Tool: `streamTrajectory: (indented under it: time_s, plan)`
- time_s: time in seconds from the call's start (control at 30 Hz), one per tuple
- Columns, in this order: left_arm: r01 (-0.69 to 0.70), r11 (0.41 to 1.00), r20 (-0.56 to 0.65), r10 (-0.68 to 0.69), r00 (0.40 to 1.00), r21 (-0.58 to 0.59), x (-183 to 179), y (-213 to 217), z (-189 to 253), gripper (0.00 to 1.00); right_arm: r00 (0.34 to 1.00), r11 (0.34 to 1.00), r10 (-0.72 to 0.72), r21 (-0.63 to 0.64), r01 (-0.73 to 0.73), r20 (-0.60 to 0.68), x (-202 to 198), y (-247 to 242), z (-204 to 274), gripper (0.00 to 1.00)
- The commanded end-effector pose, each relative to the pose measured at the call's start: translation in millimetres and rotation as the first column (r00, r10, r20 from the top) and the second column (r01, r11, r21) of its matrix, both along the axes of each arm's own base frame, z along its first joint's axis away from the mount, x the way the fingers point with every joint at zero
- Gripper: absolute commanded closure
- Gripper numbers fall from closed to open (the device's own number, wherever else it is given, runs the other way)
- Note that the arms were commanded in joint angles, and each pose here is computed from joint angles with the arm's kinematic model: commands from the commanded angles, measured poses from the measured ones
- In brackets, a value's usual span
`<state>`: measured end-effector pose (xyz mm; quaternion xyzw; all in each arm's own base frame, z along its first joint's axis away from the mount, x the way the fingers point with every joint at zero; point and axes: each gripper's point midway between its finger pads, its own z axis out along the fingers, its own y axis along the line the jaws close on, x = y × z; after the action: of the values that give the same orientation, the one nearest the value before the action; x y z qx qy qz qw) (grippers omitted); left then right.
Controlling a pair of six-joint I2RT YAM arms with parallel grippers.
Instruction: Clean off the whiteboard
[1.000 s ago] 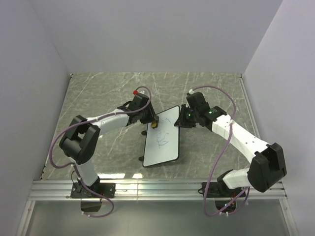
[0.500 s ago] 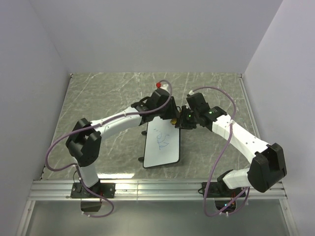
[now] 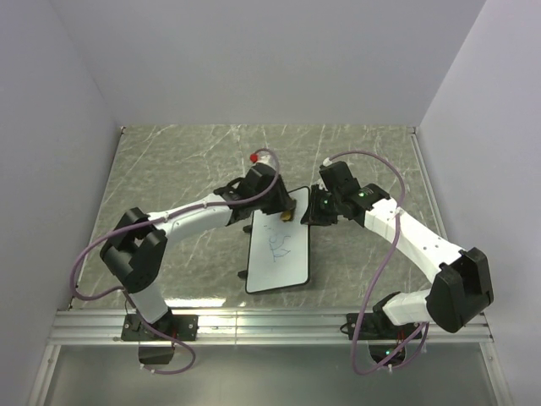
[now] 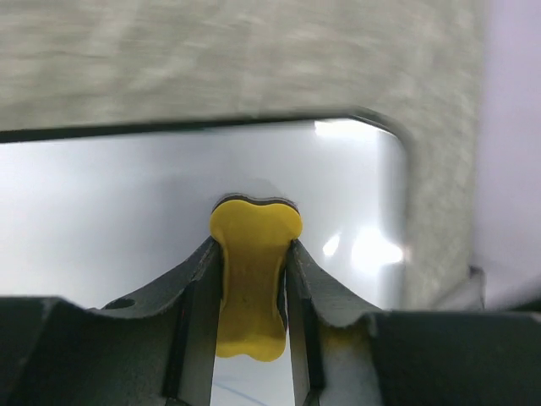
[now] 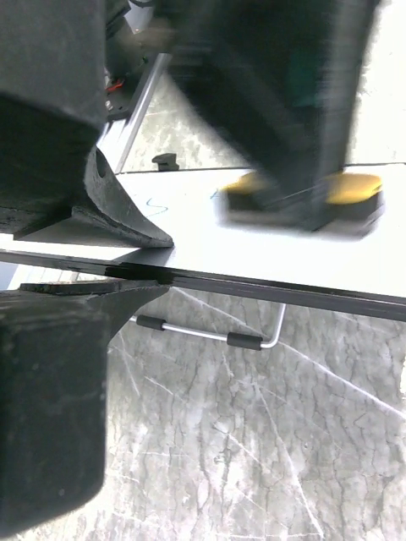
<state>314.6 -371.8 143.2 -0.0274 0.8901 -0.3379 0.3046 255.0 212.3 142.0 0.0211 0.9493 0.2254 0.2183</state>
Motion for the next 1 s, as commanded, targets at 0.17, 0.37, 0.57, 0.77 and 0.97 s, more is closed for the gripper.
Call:
streamTrajectory:
  time_s: [0.17,0.37,0.57,0.77,0.97]
  plan:
    - [-0.055,0.973,-0.283,0.120,0.951,0.226,-29,81,-125,1.00,0.993,0.997,0.076,-0.041,-0.073,0.089,0,-1,11,1.00]
    - [-0.022,0.974,-0.275,0.085,0.958,0.224,-44,77,-118,1.00,0.994,0.997,0.066,-0.040,-0.062,0.093,2,-2,12,1.00]
    - [0.124,0.978,-0.242,-0.081,0.967,0.167,-90,31,-76,1.00,0.993,0.998,0.045,-0.055,-0.039,0.112,9,-4,16,1.00]
    - [0.200,0.974,-0.210,-0.174,0.962,0.109,-139,4,-44,1.00,0.994,0.996,0.005,-0.090,0.005,0.112,20,-6,20,1.00]
    - [0.204,0.974,-0.225,-0.179,0.958,0.093,-166,2,-52,1.00,0.994,0.997,-0.003,-0.071,0.011,0.111,25,-1,27,1.00]
